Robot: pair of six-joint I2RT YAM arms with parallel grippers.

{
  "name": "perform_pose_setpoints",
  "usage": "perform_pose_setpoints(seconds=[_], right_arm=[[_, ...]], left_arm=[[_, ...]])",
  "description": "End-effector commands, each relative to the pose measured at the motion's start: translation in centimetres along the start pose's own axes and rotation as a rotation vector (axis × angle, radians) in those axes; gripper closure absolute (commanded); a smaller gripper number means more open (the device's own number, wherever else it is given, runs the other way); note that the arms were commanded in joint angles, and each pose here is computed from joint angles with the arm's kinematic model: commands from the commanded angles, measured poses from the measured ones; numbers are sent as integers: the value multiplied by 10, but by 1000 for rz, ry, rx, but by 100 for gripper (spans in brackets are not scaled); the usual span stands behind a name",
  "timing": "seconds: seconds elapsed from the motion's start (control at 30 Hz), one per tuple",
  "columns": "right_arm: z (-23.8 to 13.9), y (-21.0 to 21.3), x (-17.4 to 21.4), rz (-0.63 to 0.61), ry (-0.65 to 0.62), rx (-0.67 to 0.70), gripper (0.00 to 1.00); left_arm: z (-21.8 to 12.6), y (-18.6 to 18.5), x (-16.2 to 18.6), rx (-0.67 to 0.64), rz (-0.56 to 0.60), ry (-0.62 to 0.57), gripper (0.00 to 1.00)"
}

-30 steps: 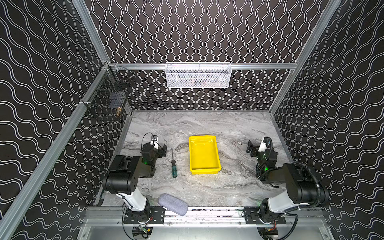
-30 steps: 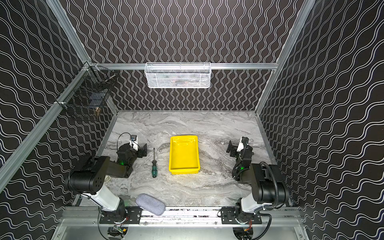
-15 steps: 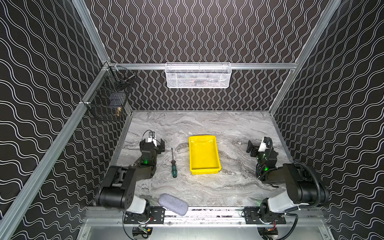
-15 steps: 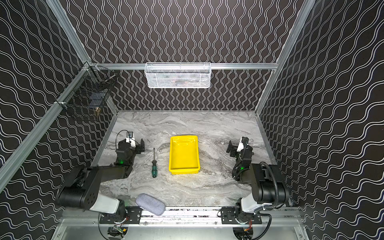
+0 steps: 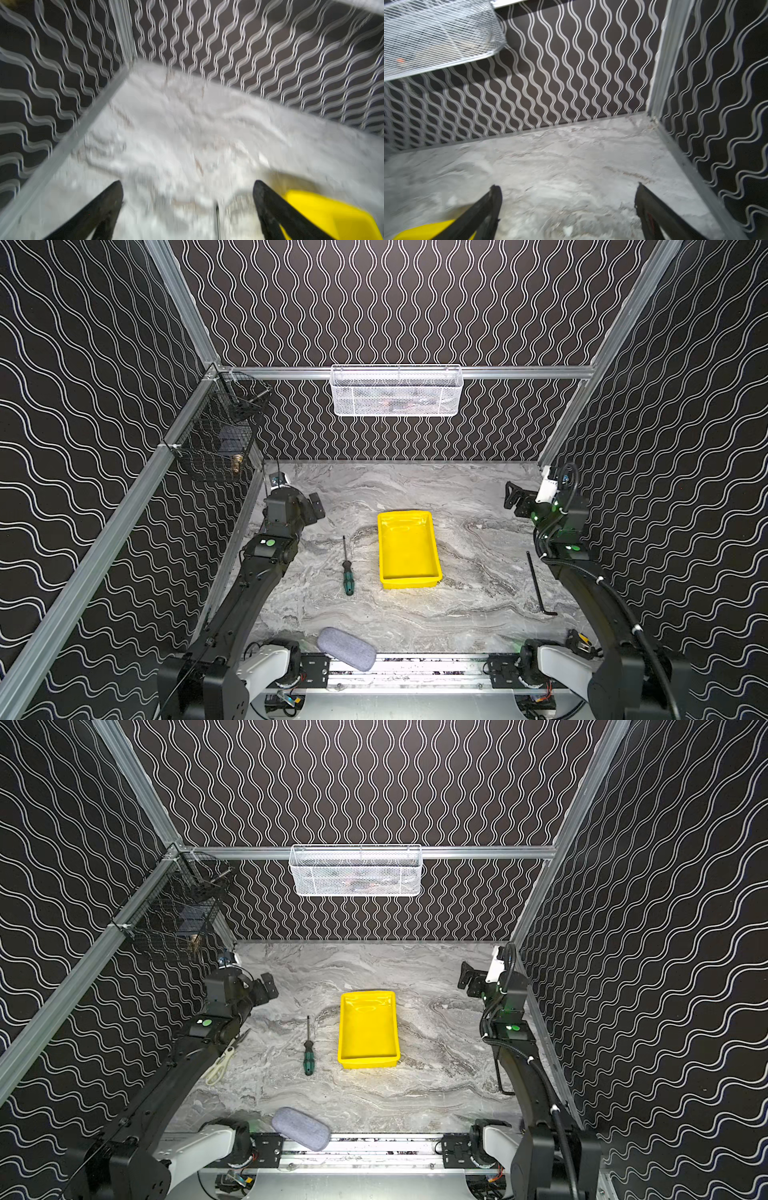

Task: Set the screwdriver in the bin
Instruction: 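Move the left gripper over the screwdriver handle while the right arm lifts forward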

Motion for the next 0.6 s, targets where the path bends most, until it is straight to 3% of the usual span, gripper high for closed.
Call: perform_pose_setpoints(seconds=[0.0,0.27,0.4,0.57], right_arm=[[-15,22,40,133,246,-139,0],[-35,43,71,171,352,-275,0],[-39,48,91,183,419,-307,0],[-38,55,104,208,459,-355,0]], left_arm=[[-18,22,59,-84,-37,312,1],[-36,25,140,-140,27,597,1],[-27,24,166,-185,73,657,1],[-12,14,185,-142,68,711,1]])
Point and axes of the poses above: each gripper's point midway between its finger pads, its own z axis out along the fingers, its own y axis along the line the jaws close on, x = y × z, the point moved 4 cm from there along -z, back along the fingers, and after that the axes turned 13 degrees about -z, right-handed, at the moved point
